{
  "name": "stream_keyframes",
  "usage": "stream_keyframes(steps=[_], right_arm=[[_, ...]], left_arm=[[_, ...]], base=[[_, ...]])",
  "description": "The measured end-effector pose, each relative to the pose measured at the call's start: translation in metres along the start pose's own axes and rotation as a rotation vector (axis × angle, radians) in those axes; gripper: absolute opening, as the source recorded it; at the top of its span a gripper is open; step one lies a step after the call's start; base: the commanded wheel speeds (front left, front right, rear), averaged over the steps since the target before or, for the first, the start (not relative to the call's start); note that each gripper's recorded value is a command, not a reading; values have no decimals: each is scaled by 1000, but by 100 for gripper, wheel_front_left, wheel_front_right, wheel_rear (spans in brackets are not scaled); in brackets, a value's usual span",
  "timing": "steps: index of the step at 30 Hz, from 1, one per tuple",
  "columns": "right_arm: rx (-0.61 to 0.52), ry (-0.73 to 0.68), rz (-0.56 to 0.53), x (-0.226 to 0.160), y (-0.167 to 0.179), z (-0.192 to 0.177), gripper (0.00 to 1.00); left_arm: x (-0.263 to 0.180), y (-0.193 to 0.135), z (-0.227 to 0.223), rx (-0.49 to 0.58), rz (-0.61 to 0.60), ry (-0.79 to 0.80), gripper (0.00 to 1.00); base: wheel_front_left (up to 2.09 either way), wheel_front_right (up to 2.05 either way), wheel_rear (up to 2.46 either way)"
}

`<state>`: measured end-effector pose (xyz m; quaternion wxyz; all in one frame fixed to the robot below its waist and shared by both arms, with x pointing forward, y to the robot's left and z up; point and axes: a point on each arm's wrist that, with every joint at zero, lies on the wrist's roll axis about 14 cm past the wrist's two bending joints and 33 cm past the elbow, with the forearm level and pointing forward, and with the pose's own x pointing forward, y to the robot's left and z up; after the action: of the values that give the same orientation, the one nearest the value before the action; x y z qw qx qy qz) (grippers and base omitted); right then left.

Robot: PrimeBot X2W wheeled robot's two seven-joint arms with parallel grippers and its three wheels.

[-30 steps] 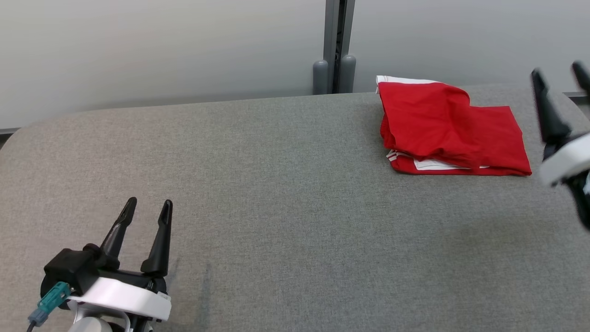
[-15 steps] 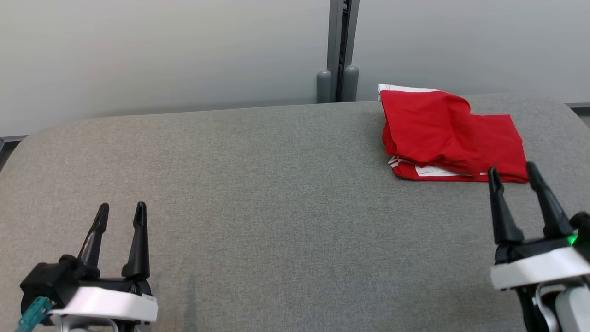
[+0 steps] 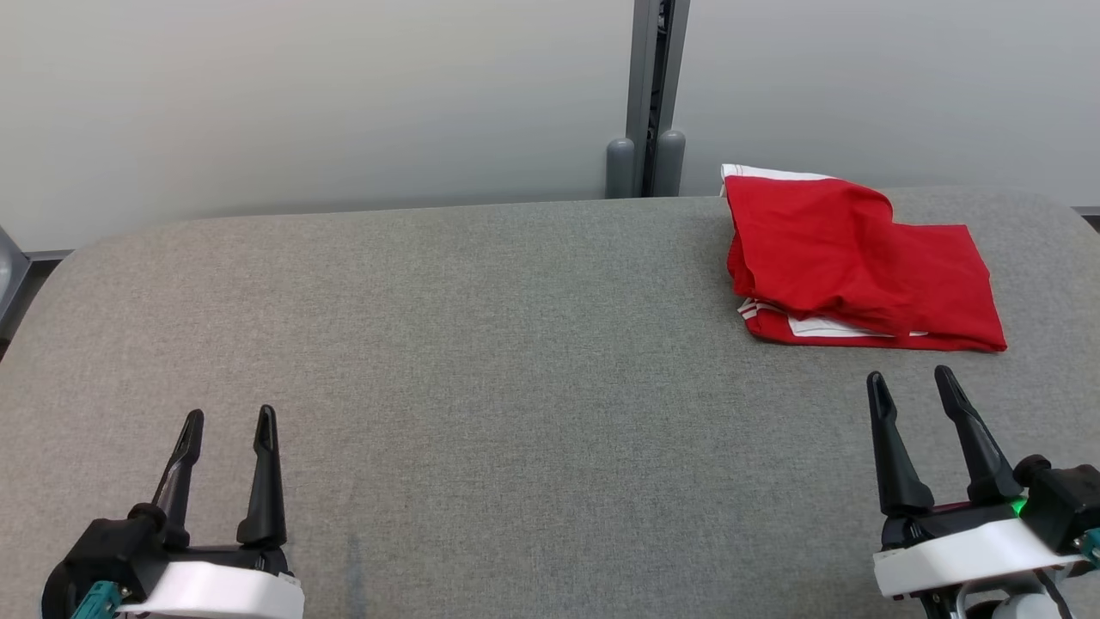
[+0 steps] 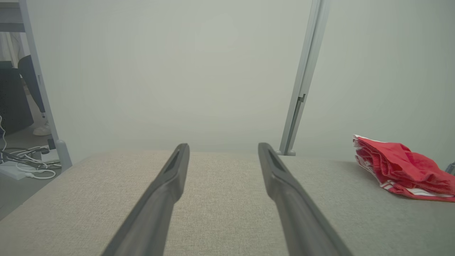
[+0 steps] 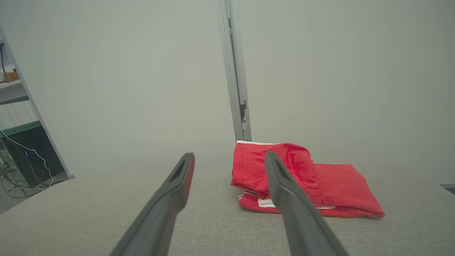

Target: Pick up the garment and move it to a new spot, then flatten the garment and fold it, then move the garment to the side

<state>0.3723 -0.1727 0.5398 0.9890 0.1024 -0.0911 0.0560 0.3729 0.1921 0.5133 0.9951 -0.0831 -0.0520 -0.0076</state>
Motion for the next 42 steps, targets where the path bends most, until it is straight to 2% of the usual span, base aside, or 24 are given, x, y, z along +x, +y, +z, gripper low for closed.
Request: stream_keyframes(steps=[10,42], right_arm=[[22,-6,-33,-1,-2,-1,100],[29,28,-17,-2,6,-12,100]], left_arm=[[-13,-4,-14,-1,-9,42,100],[-14,-1,-21,18,-8,64,100]], base=[[0,0,0],[0,0,0]])
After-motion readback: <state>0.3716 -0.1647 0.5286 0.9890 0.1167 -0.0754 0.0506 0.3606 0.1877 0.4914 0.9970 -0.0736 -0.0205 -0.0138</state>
